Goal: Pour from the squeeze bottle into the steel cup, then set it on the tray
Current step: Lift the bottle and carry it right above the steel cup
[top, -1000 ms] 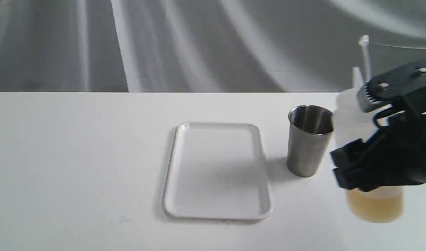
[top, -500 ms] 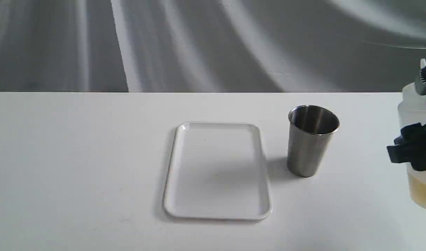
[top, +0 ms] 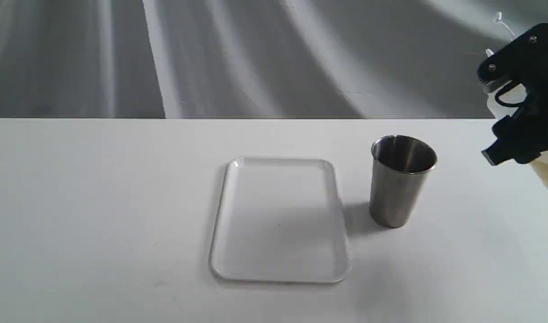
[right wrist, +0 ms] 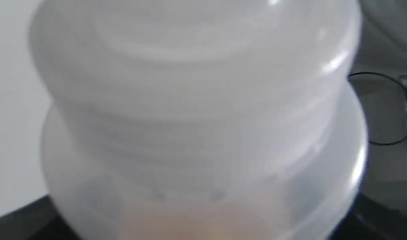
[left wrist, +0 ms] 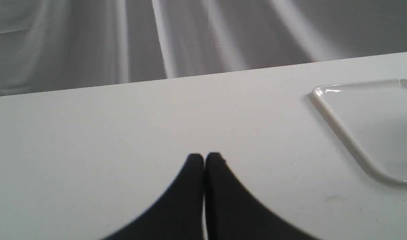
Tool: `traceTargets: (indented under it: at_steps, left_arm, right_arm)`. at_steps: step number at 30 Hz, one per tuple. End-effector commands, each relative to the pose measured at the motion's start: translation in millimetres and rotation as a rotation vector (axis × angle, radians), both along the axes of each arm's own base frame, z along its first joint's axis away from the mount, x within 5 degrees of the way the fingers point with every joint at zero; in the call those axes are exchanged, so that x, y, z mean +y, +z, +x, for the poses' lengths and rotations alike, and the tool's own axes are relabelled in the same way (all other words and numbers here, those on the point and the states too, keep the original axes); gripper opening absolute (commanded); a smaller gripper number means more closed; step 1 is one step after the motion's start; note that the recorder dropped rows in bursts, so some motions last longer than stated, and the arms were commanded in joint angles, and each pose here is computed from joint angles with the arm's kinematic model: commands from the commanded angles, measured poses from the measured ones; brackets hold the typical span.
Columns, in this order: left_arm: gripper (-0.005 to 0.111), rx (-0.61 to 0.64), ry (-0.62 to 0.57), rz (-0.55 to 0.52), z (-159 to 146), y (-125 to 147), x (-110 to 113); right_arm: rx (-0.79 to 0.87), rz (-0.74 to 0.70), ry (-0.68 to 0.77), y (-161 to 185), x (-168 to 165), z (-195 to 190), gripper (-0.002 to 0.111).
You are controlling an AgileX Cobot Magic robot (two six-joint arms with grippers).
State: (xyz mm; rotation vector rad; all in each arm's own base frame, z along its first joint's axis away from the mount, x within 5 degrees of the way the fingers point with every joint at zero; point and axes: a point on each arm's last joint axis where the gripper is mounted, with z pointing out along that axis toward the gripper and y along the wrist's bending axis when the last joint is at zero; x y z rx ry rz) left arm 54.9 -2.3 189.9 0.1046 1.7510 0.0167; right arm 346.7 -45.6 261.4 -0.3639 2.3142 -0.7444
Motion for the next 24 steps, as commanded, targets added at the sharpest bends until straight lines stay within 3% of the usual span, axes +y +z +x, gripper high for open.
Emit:
traceTargets:
  at_steps: [1,7,16,24]
  left_arm:
    - [0.0,-0.005,-0.005,-0.006,0,-1,0]
    - [0.0,-0.005,-0.006,-0.004,0,-1,0]
    - [0.0,-0.005,-0.006,-0.004,0,-1,0]
    - [0.0,-0.005,-0.005,-0.006,0,-1,0]
  right_arm:
    - [-0.033,-0.095,0.012,2,-6,21,0.017]
    - [-0.01,-0.209,0.051,-14,-11,50,0.017]
    - [-0.03,-0.371,0.129,-11,-12,58,0.017]
    - [0.002,-0.432,0.161,-21,-10,64,0.017]
